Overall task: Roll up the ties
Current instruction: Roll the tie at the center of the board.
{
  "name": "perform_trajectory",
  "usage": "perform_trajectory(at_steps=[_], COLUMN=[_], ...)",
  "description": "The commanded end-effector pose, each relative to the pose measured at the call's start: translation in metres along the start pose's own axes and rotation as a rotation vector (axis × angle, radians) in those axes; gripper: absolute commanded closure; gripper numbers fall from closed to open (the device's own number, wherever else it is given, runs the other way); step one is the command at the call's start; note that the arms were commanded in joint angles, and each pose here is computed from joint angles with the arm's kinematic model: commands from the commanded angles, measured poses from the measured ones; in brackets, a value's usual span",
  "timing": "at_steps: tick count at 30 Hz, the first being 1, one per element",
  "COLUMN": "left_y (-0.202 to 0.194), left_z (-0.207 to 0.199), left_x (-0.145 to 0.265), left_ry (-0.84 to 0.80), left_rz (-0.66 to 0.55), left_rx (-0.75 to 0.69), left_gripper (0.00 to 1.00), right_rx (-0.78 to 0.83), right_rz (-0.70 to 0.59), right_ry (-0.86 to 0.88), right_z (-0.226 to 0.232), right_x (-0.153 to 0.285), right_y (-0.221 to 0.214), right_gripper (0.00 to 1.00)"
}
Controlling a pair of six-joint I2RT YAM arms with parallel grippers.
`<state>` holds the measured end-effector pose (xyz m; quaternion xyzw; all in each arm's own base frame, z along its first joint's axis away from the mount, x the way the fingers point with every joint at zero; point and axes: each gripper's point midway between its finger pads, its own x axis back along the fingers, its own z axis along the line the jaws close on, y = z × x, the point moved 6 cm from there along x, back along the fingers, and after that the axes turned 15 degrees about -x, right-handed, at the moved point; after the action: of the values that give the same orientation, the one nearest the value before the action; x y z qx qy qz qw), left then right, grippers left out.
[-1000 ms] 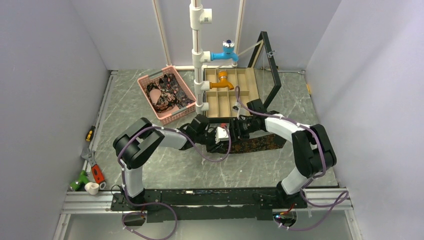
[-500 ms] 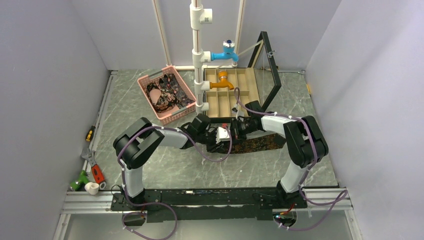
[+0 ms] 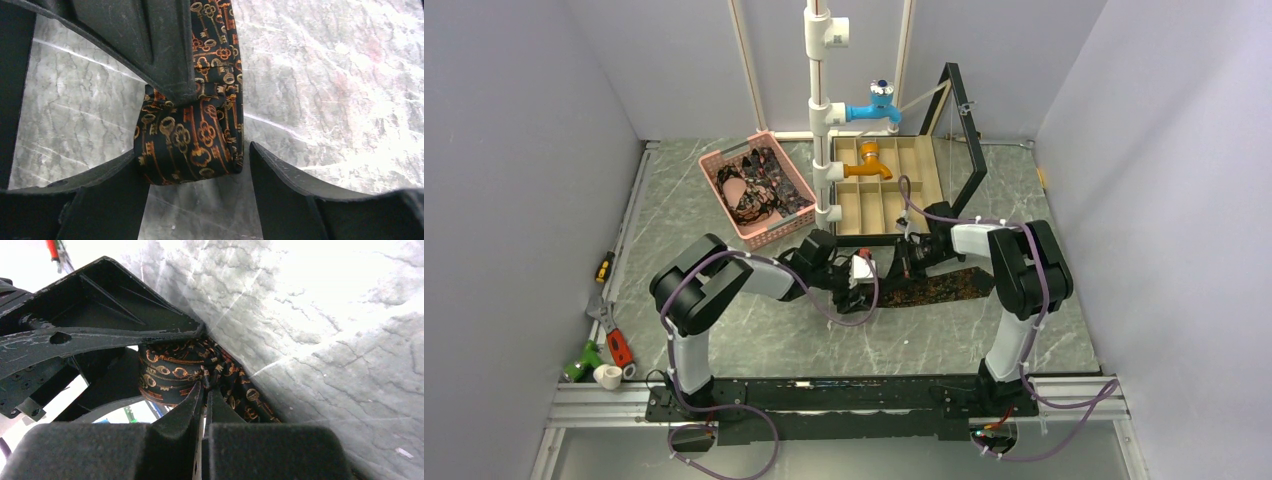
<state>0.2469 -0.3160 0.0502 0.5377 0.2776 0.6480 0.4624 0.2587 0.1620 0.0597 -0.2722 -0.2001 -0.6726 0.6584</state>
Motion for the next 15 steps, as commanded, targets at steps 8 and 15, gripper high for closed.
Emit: perform_trajectory(at_steps=[8, 15], left_y=[0.023, 0.026], left_z=[0.006, 0.001], left_x=[-0.014, -0.033], left_ry=[0.03, 0.008], left_rz=[-0.164, -0.176], left_rx=[0.077, 0.128], left_gripper=[0.23, 0.3], right_rx=[0.014, 0.025], right_rz=[-0.017, -0.014], right_ry=[-0.361, -0.395], right_z=[-0.04, -0.042], right_x=[0.005, 0.002], right_y=[-0.02, -0.021], right_gripper=[1.0, 1.0])
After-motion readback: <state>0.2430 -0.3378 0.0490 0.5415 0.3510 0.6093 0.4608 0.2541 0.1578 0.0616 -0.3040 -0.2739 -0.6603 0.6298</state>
